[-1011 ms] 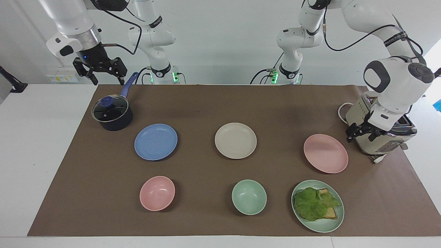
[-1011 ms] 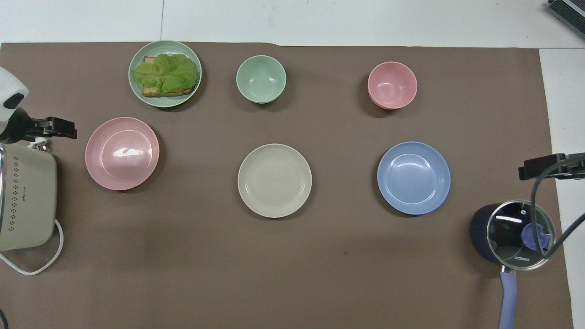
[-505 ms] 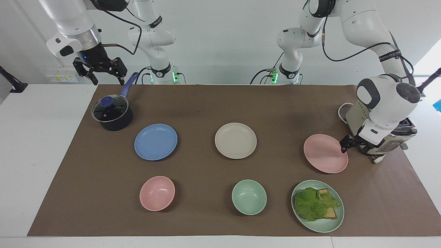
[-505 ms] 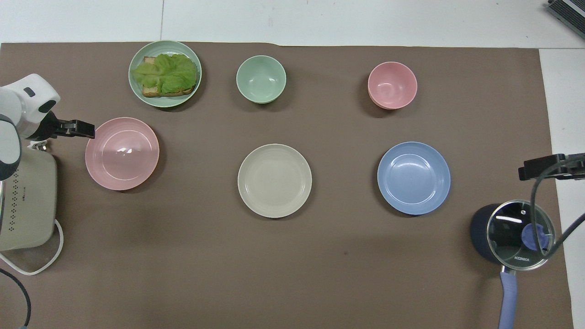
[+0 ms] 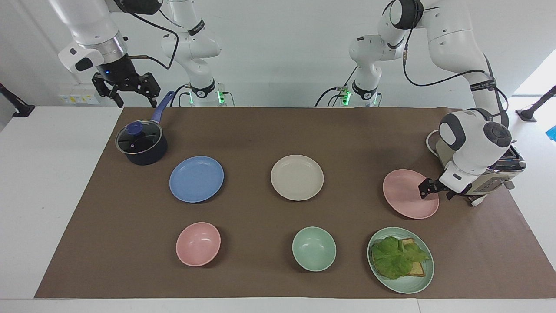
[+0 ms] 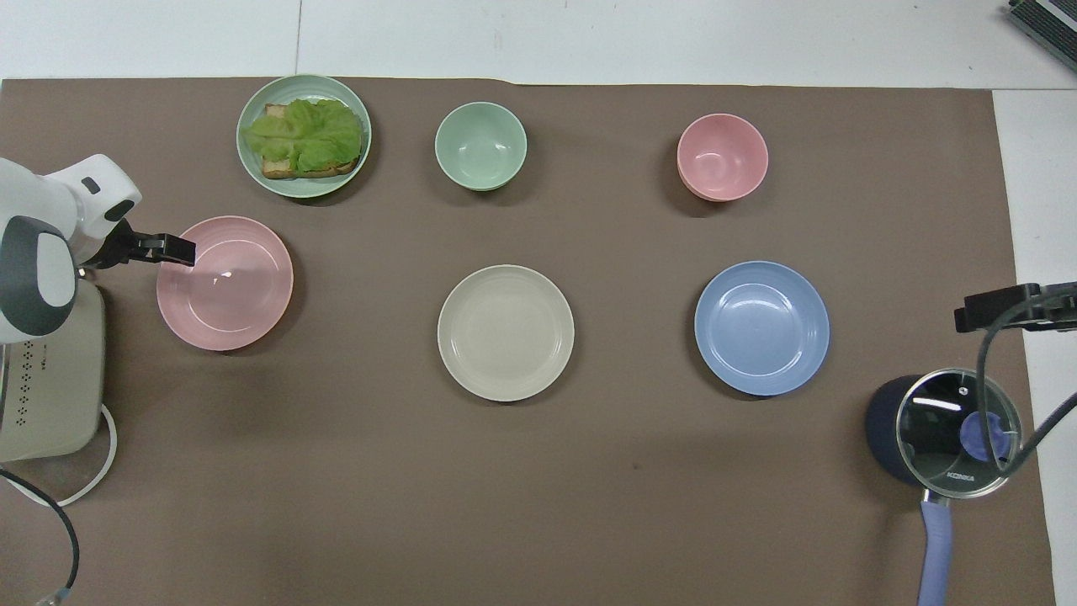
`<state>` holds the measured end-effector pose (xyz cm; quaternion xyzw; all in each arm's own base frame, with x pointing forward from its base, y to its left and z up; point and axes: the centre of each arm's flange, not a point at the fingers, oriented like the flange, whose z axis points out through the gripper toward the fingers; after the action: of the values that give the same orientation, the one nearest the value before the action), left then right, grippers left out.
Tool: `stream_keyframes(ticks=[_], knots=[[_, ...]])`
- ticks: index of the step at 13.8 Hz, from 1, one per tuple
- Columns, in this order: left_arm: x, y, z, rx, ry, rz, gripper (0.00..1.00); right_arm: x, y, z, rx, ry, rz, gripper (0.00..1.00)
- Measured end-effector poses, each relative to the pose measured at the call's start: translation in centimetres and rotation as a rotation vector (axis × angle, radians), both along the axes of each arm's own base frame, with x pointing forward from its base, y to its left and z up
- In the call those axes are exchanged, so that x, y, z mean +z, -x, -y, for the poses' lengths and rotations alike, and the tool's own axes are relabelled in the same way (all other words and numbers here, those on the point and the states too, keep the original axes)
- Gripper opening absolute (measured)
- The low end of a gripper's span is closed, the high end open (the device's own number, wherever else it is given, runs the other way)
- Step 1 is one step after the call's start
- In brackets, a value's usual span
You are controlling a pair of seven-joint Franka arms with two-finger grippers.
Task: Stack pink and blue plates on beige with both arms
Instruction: 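Reach the left gripper to the rim of the pink plate, then grasp the pink plate rim and carry it onto the beige plate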
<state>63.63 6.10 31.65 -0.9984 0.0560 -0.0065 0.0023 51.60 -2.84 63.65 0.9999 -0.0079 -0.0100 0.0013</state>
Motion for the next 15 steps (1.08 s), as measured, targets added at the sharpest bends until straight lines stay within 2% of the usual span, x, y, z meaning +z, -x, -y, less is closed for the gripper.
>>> stream_keyframes(ticks=[5,7,9,10,11,14,15], knots=[[-0.7,0.4,0.1,-0.013,0.002,-0.016,1.00,0.0,0.0,0.0,0.000,0.000,-0.002,1.00],[-1.1,0.6,0.1,-0.014,0.003,-0.025,0.93,0.0,0.0,0.0,0.000,0.000,-0.003,1.00],[-1.4,0.8,0.1,-0.016,0.003,-0.032,0.68,0.0,0.0,0.0,0.000,0.000,-0.004,1.00],[-1.5,0.9,0.2,-0.016,0.004,-0.035,0.68,0.0,0.0,0.0,-0.001,0.000,-0.004,1.00],[-1.5,0.9,0.1,-0.016,0.004,-0.035,0.62,0.0,0.1,0.1,-0.001,0.000,-0.004,1.00],[-1.0,0.9,0.1,-0.016,0.004,-0.035,0.21,0.0,0.1,0.1,-0.003,0.000,-0.003,1.00],[-0.5,1.0,0.1,-0.016,0.005,-0.037,0.19,0.1,0.1,0.2,-0.003,-0.001,-0.002,1.00]])
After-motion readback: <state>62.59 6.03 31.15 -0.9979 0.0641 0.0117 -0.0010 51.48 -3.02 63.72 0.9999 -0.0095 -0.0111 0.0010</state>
